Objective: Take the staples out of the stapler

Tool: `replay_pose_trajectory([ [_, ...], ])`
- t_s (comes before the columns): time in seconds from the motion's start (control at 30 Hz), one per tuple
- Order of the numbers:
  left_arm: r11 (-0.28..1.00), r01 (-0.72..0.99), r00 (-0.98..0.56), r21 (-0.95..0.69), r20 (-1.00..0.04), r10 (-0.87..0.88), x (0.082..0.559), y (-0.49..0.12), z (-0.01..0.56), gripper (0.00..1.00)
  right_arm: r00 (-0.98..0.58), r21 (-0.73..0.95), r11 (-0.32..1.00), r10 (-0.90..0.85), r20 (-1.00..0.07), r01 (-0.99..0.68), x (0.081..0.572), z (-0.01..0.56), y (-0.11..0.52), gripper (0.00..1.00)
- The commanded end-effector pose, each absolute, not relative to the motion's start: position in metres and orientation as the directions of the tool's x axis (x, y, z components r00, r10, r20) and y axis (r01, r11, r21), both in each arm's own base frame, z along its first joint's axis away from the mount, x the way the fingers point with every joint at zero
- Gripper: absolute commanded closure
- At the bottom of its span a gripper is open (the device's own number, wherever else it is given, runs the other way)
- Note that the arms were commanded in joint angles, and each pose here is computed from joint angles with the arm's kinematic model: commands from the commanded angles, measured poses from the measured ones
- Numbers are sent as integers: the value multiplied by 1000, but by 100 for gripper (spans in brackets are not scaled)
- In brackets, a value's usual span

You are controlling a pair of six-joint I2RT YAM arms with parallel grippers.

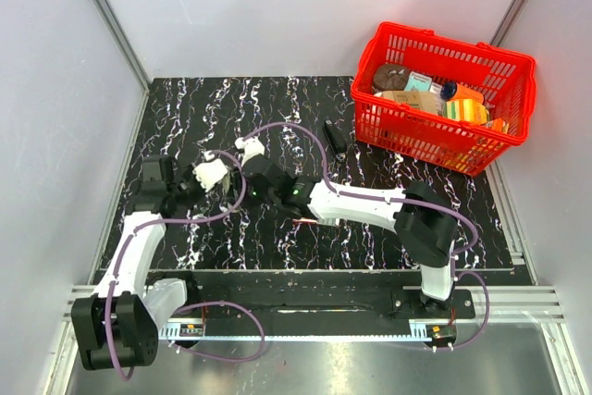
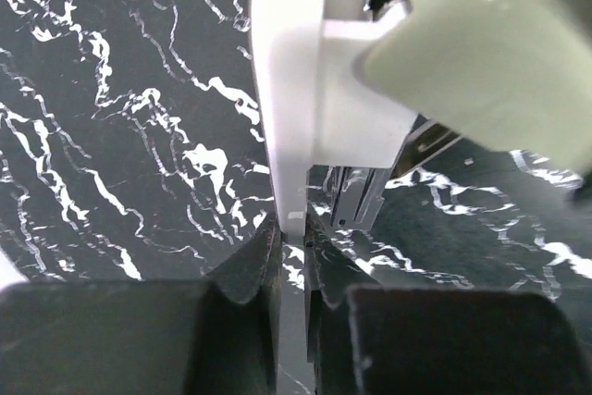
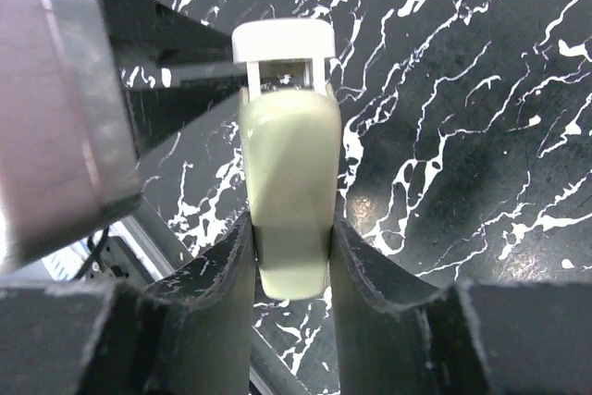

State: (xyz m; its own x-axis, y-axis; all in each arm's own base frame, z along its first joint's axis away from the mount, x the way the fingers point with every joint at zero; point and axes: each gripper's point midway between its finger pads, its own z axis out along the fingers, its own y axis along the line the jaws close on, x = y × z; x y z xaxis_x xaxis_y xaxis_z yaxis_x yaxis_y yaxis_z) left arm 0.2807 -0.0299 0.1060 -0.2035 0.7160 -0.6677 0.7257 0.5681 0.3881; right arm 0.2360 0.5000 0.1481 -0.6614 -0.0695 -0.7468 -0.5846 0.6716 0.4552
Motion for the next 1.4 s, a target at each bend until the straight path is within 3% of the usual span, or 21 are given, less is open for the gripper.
replay_pose_trajectory([
  [0.0, 530, 835, -236, 147, -774, 587, 238, -74, 134, 87, -650, 419, 762, -4, -760, -495, 258, 166, 494, 100],
  [0.2, 412, 910, -300, -48, -764, 572, 190, -93, 150, 77, -699, 406, 802, -20, -715, -439, 264, 153, 492, 100],
  [0.37, 374, 924, -284, -79, -798, 532, 178, -104, 166, 53, -717, 384, 831, -25, -697, -402, 265, 144, 482, 100],
  [0.53, 521, 848, -378, -98, -801, 464, 205, -91, 185, 47, -744, 346, 857, -63, -666, -382, 263, 129, 473, 100],
  [0.8, 821, 553, -456, -141, -876, 157, 267, -24, 242, 38, -832, 290, 874, -199, -518, -390, 241, 90, 470, 100],
  [0.9, 857, 493, -451, -152, -886, 102, 271, -15, 250, 36, -855, 289, 875, -223, -469, -388, 234, 85, 473, 100],
  [1.1, 887, 409, -487, -213, -873, 15, 278, -10, 260, 19, -877, 271, 869, -299, -376, -413, 222, 63, 492, 100],
  [1.3, 896, 400, -500, -191, -865, 39, 275, -7, 250, 17, -894, 274, 873, -311, -323, -403, 221, 45, 511, 100],
  [1.37, 899, 393, -514, -195, -857, 39, 273, -6, 243, 17, -899, 275, 876, -311, -309, -397, 223, 41, 515, 88],
])
